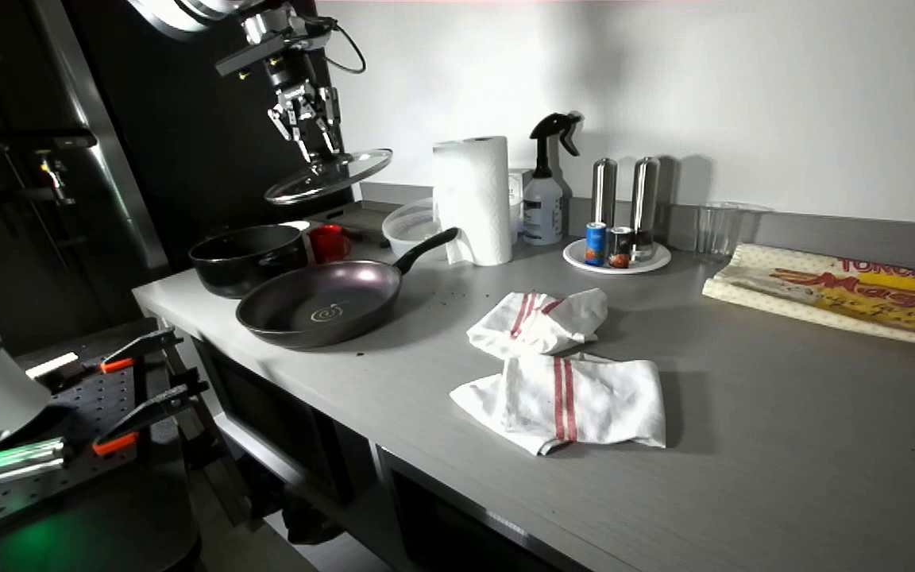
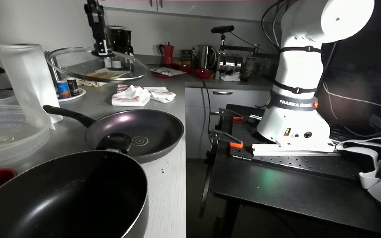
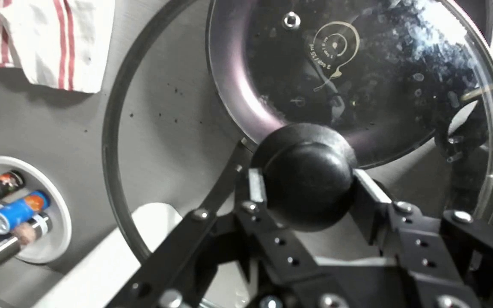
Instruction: Remove the lid from the black pot and place it on the right side of the countertop.
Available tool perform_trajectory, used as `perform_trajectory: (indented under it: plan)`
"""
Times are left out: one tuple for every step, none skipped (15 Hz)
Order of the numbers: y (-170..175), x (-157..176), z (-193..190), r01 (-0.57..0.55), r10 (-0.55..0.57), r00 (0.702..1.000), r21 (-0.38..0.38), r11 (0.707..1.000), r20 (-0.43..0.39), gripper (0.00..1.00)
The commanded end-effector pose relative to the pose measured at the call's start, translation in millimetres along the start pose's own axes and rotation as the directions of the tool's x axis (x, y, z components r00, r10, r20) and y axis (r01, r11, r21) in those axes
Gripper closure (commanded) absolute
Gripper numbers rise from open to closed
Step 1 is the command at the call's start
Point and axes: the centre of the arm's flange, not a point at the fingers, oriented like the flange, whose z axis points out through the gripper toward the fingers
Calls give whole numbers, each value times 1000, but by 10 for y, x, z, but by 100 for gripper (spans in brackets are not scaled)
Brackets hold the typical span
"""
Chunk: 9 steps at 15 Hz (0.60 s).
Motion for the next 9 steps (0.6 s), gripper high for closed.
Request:
perform_trajectory:
  plan:
    - [473, -551, -145, -99, 101, 993, 34, 995, -61, 75]
    - [631, -683, -123, -135, 137, 988, 45, 990, -69, 75]
    - [762, -784, -99, -168, 172, 982, 53, 984, -74, 75]
    - [911, -910, -61, -203, 208, 975, 65, 977, -76, 75]
    - [1044, -1020, -17, -237, 242, 967, 74, 969, -77, 75]
    - [1171, -1122, 28, -270, 276, 958, 83, 959, -77, 75]
    - [1295, -1225, 84, -302, 309, 948, 95, 949, -75, 75]
    - [1428, -1329, 153, -339, 346, 936, 106, 935, -69, 75]
    - [1537, -1419, 213, -368, 377, 924, 117, 922, -65, 75]
